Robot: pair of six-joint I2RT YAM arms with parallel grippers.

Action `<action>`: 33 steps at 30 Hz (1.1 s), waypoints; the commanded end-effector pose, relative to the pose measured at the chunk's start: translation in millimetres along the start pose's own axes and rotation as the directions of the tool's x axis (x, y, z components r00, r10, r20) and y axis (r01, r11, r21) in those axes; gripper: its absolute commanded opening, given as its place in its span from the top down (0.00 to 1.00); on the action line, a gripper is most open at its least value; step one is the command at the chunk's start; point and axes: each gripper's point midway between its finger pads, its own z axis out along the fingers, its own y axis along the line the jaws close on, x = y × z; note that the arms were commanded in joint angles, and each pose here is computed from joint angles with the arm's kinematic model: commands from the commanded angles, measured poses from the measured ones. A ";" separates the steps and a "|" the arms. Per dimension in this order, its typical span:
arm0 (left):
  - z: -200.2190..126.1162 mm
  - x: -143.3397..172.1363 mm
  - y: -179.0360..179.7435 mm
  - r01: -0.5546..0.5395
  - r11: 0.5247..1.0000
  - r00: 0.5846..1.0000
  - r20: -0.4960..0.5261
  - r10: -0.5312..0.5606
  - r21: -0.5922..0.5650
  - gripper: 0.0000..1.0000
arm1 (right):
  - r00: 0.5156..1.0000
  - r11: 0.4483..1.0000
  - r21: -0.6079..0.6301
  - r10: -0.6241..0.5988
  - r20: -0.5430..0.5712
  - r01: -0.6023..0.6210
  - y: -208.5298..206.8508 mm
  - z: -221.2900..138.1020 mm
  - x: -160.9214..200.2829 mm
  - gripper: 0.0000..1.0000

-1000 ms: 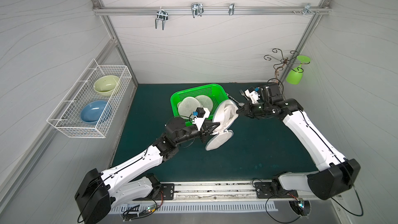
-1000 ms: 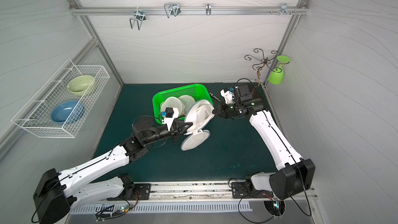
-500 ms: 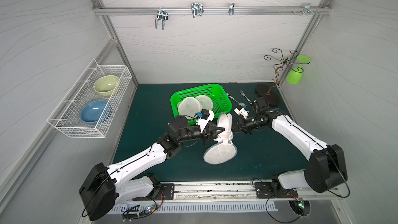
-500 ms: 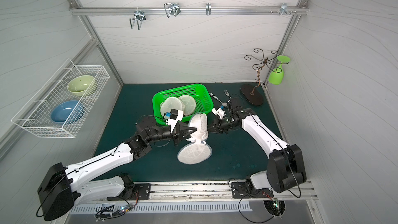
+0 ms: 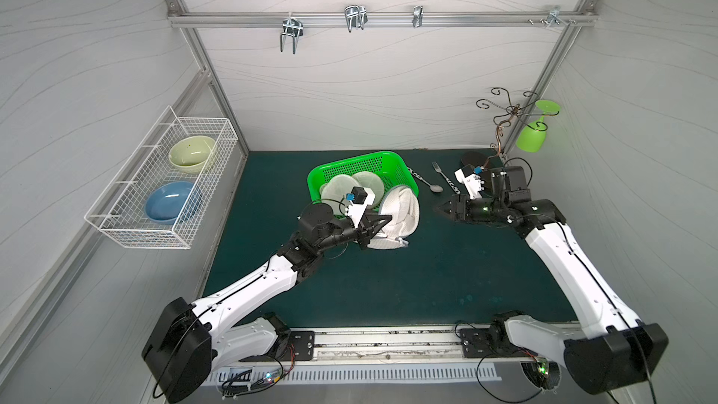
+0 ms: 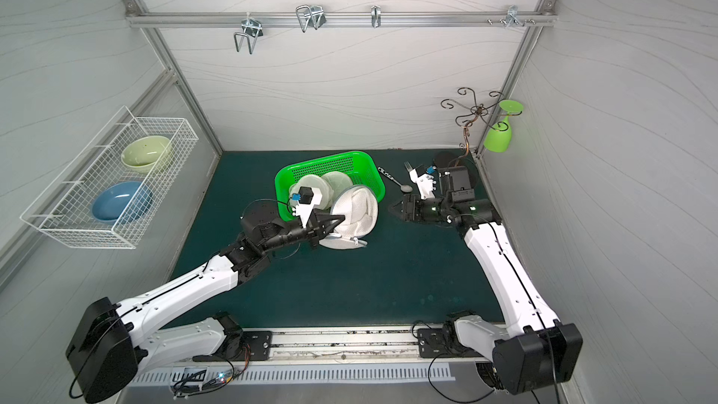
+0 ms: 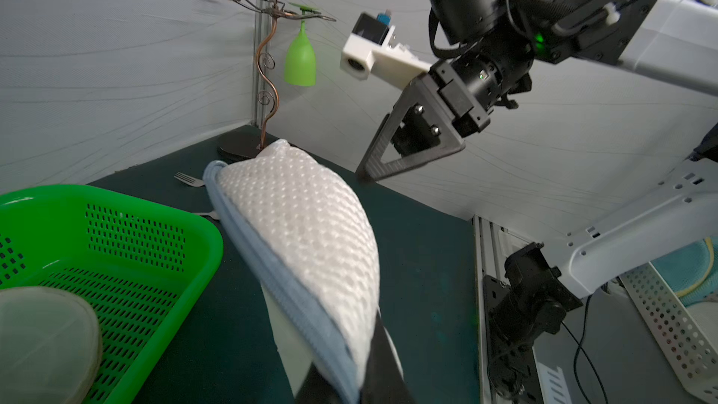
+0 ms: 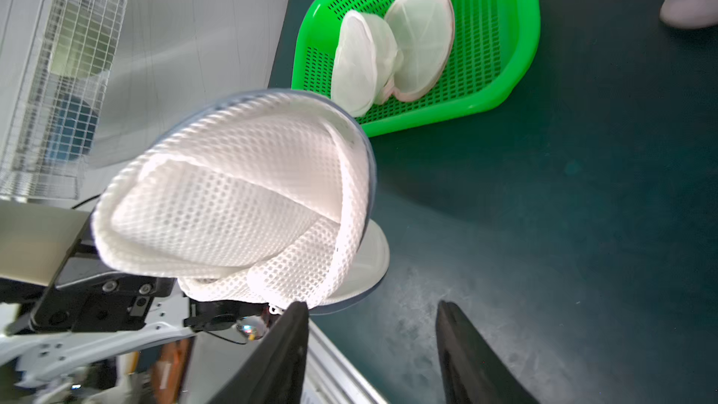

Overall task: Turn the laundry bag inside out
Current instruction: Turn over the laundry bag.

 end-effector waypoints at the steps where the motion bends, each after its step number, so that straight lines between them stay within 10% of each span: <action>1: -6.9 -3.0 -19.6 -0.057 0.995 0.998 -0.010 0.058 0.086 1.00 | 0.977 0.977 0.022 -0.209 -0.036 0.210 10.3 -4.6 10.3 0.45; 6: -14.6 18.1 -42.3 -0.077 0.971 0.990 -0.096 0.101 0.227 1.00 | 0.773 0.772 -0.061 -0.626 0.101 0.633 62.1 -21.8 21.4 0.42; 12: -22.8 26.2 -65.2 -0.081 0.928 0.984 -0.121 0.133 0.364 1.00 | 0.525 0.522 -0.067 -0.835 0.164 0.850 70.1 -33.7 51.8 0.26; 33: -29.5 23.5 -84.0 -0.116 0.866 0.972 -0.122 0.199 0.487 1.00 | 0.496 0.415 -0.415 -0.861 0.107 0.810 95.1 -4.5 111.4 0.59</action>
